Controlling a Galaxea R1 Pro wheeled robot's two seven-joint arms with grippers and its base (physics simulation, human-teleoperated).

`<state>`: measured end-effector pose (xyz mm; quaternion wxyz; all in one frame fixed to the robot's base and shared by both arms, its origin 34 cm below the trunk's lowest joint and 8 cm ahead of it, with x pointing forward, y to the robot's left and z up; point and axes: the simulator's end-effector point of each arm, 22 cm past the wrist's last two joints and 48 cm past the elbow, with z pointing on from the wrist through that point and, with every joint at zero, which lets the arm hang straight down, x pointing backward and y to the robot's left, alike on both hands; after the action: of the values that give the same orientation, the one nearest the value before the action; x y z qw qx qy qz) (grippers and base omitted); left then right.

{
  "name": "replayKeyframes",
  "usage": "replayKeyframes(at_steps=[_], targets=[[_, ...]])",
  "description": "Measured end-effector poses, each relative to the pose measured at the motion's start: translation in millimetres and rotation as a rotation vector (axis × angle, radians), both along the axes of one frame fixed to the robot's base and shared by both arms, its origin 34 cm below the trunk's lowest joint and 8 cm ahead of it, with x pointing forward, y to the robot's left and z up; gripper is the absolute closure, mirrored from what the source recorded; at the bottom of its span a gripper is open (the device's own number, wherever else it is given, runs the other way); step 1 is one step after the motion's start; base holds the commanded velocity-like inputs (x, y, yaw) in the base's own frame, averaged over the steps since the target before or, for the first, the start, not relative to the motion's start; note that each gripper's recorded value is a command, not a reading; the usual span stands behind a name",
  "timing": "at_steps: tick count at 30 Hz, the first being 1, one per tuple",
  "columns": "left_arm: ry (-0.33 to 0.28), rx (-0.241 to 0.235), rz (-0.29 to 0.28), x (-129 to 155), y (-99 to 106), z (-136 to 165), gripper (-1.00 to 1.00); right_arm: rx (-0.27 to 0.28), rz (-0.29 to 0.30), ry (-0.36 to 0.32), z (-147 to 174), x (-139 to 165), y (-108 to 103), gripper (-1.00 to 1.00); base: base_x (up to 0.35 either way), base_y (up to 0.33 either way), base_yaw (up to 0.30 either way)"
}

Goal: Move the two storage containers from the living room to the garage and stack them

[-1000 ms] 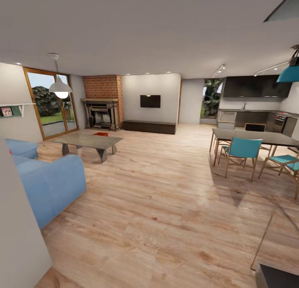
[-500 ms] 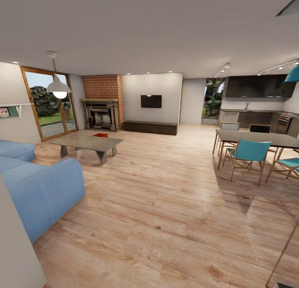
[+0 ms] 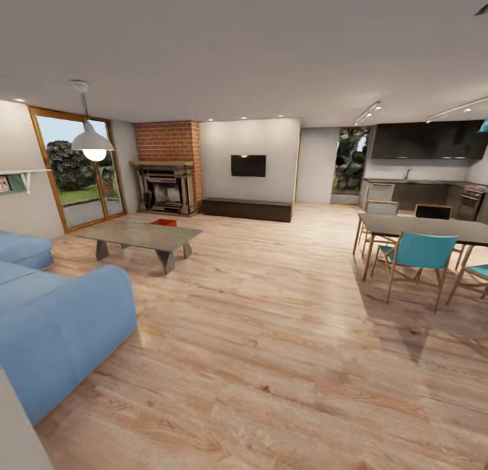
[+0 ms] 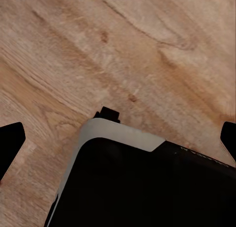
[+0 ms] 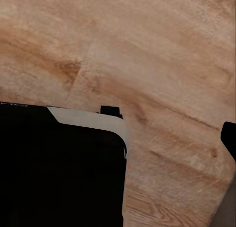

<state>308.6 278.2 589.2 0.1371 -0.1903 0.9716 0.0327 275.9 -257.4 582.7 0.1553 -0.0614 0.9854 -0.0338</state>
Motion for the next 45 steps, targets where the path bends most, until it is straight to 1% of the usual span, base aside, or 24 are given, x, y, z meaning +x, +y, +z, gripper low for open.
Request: replayKeyframes(at_steps=[9, 18, 28, 37, 45], targets=[[0.0, 0.0, 0.001, 0.0, 0.0, 0.0, -1.0, 0.002, -0.013, -0.002, 0.1, 0.3, -0.4, -1.0, 0.325, 0.093, 0.0], [0.008, -0.003, -0.001, -1.4, -0.8, -0.5, -1.0, 0.002, 0.001, 0.0, 0.0, 0.1, 2.1, -1.0, 0.325, 0.012, 0.0], [0.01, -0.004, -0.001, -1.8, -0.9, -0.6, -1.0, 0.003, 0.001, -0.002, 0.1, 0.4, 2.5, -1.0, 0.325, 0.0, 0.0], [0.01, -0.003, -0.002, -1.8, -0.8, -0.6, -1.0, 0.003, 0.001, -0.002, 0.1, 0.4, 3.7, -1.0, 0.325, 0.0, -0.156], [0.009, -0.004, -0.001, -1.7, -0.9, -0.6, -1.0, 0.002, 0.003, -0.002, 0.1, 0.4, 2.3, -1.0, 0.325, 0.0, -0.027]])
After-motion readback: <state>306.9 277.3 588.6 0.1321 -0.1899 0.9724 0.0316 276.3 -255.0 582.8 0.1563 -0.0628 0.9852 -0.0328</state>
